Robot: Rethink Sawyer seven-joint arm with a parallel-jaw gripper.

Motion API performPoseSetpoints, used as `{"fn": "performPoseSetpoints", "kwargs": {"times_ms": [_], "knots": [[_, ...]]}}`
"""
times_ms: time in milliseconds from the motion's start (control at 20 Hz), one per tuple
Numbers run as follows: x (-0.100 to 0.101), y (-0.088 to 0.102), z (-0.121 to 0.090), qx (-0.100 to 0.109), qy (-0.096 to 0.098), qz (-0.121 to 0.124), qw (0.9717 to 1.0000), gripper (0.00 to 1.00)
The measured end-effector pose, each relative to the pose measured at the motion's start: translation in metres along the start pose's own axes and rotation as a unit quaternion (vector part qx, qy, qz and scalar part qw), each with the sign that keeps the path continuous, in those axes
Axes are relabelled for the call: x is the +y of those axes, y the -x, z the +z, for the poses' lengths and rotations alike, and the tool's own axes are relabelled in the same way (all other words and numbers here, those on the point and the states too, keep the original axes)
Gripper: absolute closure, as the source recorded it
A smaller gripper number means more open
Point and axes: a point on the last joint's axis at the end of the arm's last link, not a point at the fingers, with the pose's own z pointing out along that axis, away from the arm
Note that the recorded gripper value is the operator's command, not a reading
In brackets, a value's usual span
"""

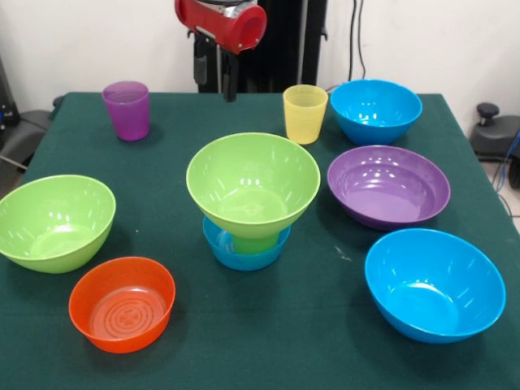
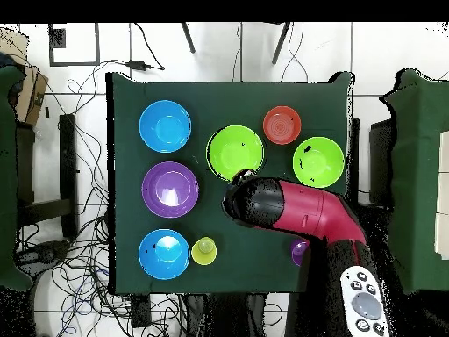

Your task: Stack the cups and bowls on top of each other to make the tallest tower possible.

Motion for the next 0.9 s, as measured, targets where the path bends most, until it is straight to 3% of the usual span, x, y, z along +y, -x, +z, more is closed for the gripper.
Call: {"fn": "performPoseSetpoints", "kwargs": {"times_ms": [900], "knots": [[0.011, -0.006, -0.010, -0.009, 0.005, -0.011, 0.9999, 0.00]]}}
